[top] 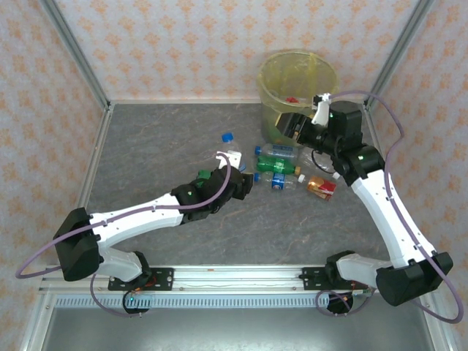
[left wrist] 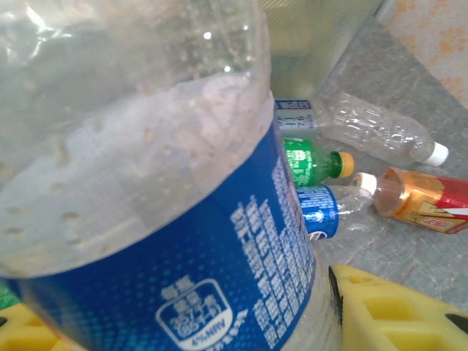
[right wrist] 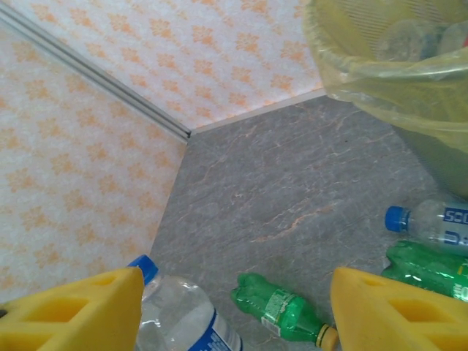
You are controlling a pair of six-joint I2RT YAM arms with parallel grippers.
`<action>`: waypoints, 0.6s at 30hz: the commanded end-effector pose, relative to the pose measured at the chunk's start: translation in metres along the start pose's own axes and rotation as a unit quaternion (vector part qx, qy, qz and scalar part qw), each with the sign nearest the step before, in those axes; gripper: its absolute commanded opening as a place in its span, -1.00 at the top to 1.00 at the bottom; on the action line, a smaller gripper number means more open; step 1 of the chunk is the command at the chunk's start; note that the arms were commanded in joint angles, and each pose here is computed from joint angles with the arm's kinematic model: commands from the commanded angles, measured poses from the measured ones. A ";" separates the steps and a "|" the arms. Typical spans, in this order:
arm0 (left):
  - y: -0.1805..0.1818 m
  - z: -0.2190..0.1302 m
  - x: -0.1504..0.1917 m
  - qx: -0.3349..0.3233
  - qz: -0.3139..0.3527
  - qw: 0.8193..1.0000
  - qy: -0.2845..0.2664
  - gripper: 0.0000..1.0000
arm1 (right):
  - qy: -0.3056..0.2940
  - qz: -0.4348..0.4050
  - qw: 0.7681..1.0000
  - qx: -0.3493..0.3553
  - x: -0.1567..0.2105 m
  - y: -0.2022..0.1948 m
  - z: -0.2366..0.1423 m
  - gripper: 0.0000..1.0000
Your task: Put the plastic bottles in the bin
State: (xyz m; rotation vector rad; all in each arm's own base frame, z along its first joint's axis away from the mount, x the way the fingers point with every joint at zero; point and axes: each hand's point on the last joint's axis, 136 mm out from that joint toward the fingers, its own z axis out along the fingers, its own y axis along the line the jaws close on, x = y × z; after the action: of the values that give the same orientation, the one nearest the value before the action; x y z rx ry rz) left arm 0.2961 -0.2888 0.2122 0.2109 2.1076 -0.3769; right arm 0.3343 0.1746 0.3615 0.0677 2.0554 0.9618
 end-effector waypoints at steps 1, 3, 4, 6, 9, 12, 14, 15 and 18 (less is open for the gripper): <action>-0.019 -0.012 -0.028 0.028 0.021 0.999 -0.038 -0.10 | 0.007 -0.023 0.999 -0.023 -0.002 0.019 0.003 -0.33; -0.024 -0.013 -0.028 0.032 0.032 0.998 -0.038 -0.10 | 0.012 -0.032 0.999 -0.029 0.001 0.027 0.007 -0.28; -0.027 -0.014 -0.027 0.033 0.038 0.998 -0.039 -0.10 | 0.016 -0.037 0.999 -0.032 0.003 0.031 0.009 -0.25; -0.030 -0.016 -0.026 0.037 0.047 0.997 -0.039 -0.10 | 0.024 -0.045 0.998 -0.039 0.007 0.039 0.015 -0.20; -0.034 -0.018 -0.024 0.045 0.054 0.997 -0.040 -0.10 | 0.041 -0.054 0.996 -0.054 0.014 0.050 0.021 -0.08; -0.039 -0.020 -0.025 0.057 0.056 0.996 -0.041 -0.10 | 0.063 -0.061 0.994 -0.061 0.026 0.055 0.024 -0.05; -0.041 -0.022 -0.027 0.063 0.058 0.995 -0.044 -0.10 | 0.073 -0.068 0.993 -0.059 0.034 0.054 0.025 -0.04; -0.041 -0.022 -0.027 0.063 0.061 0.995 -0.045 -0.10 | 0.075 -0.070 0.993 -0.057 0.036 0.052 0.025 -0.05; -0.043 -0.020 -0.023 0.064 0.076 0.994 -0.038 -0.10 | 0.083 -0.070 0.992 -0.062 0.041 0.053 0.026 -0.09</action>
State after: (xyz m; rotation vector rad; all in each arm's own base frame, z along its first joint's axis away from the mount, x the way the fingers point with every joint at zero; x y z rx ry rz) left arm 0.2812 -0.3161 0.2316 0.3934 2.0289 -0.3995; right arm 0.3181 0.2403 0.3534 -0.1787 2.1291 1.0236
